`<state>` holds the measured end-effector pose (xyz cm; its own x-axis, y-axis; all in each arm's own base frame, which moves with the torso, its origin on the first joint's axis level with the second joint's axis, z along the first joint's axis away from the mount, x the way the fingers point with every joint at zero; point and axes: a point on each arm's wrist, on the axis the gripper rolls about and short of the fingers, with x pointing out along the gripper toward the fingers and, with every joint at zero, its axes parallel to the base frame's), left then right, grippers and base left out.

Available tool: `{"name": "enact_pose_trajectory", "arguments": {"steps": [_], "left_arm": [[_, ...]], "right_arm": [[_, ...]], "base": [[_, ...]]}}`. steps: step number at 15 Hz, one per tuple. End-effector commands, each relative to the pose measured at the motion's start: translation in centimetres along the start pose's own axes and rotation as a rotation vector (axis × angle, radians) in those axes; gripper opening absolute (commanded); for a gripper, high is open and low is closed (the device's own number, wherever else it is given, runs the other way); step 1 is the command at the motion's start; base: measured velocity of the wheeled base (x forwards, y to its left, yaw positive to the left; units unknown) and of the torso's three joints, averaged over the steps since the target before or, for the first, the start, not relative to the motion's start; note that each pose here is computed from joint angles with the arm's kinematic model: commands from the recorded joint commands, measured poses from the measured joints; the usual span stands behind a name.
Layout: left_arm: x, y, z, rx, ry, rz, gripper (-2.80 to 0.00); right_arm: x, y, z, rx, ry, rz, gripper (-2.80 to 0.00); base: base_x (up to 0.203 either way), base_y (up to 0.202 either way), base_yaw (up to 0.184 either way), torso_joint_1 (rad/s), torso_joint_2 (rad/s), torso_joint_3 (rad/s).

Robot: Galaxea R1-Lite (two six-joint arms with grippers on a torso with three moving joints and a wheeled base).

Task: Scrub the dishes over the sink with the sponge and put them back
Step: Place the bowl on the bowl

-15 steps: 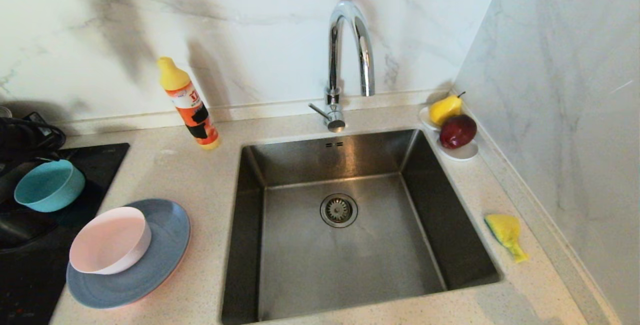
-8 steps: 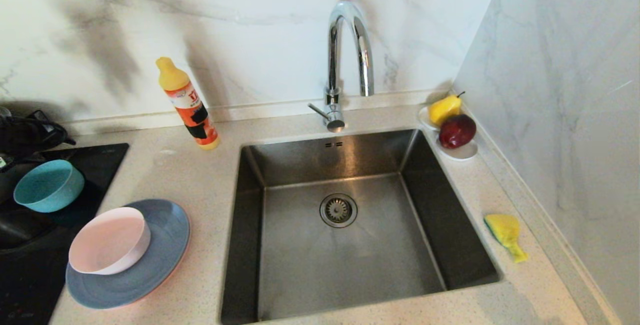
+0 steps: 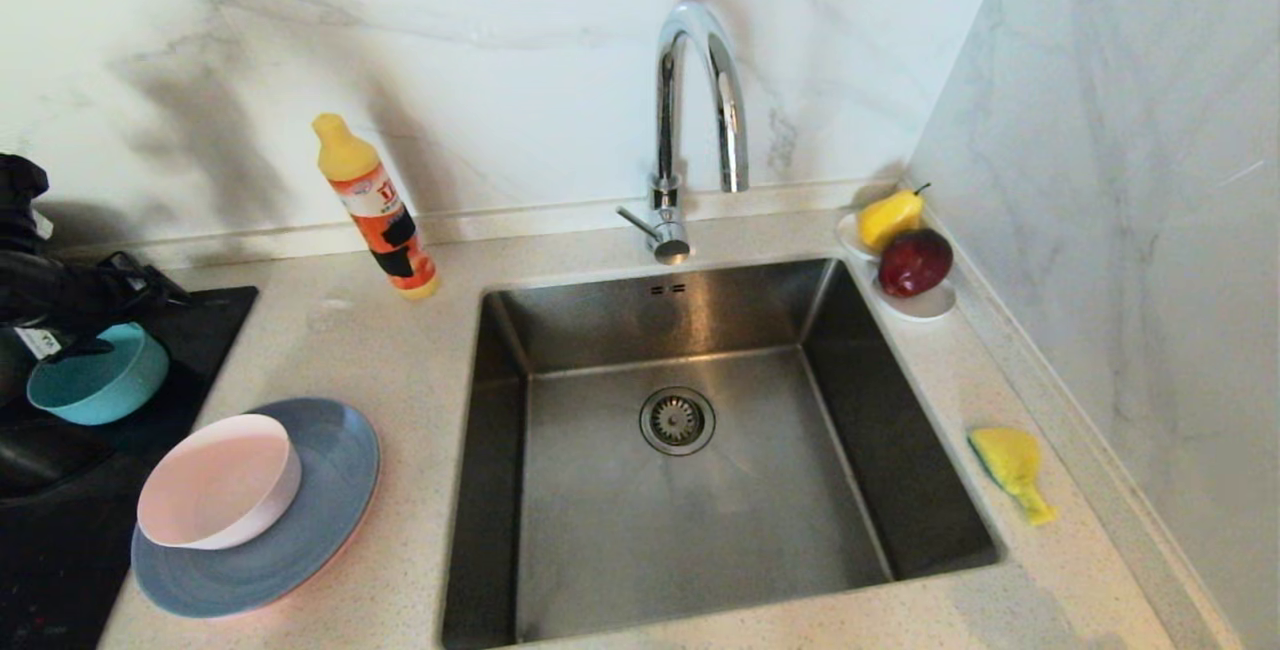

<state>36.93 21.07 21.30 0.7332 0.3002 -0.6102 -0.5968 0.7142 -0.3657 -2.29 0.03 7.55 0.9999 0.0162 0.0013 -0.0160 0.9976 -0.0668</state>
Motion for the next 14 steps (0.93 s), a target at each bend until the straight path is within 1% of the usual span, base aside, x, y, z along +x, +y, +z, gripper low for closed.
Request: {"name": "enact_pose_trajectory", "arguments": {"steps": [1, 4, 7, 8, 10, 12, 14], "left_arm": [[1.3, 0.4, -0.4, -0.004, 0.025, 0.011, 0.0], [3.0, 0.9, -1.2, -0.009, 0.06, 0.026, 0.0], [3.5, 1.1, -1.5, -0.012, 0.082, 0.033, 0.0], [3.5, 1.1, -1.6, -0.009, 0.085, 0.036, -2.8], [3.1, 0.9, -1.2, -0.015, 0.07, 0.03, -2.8], [1.9, 0.6, -0.8, -0.012, 0.059, 0.025, -2.8], [0.9, 0.4, -0.7, -0.011, 0.065, 0.029, -2.8]], "right_arm": [[0.0, 0.0, 0.0, -0.001, 0.0, 0.001, -2.8], [0.0, 0.0, 0.0, -0.001, 0.0, 0.001, -2.8], [0.0, 0.0, 0.0, -0.001, 0.0, 0.001, -2.8], [0.0, 0.0, 0.0, -0.001, 0.0, 0.001, -2.8], [0.0, 0.0, 0.0, -0.001, 0.0, 0.001, -2.8], [0.0, 0.0, 0.0, -0.001, 0.0, 0.001, -2.8], [0.0, 0.0, 0.0, -0.001, 0.0, 0.001, -2.8]], "base": [[0.0, 0.0, 0.0, 0.0, 0.0, 0.0], [0.0, 0.0, 0.0, 0.0, 0.0, 0.0], [0.0, 0.0, 0.0, 0.0, 0.0, 0.0], [0.0, 0.0, 0.0, 0.0, 0.0, 0.0], [0.0, 0.0, 0.0, 0.0, 0.0, 0.0], [0.0, 0.0, 0.0, 0.0, 0.0, 0.0], [0.0, 0.0, 0.0, 0.0, 0.0, 0.0]]}}
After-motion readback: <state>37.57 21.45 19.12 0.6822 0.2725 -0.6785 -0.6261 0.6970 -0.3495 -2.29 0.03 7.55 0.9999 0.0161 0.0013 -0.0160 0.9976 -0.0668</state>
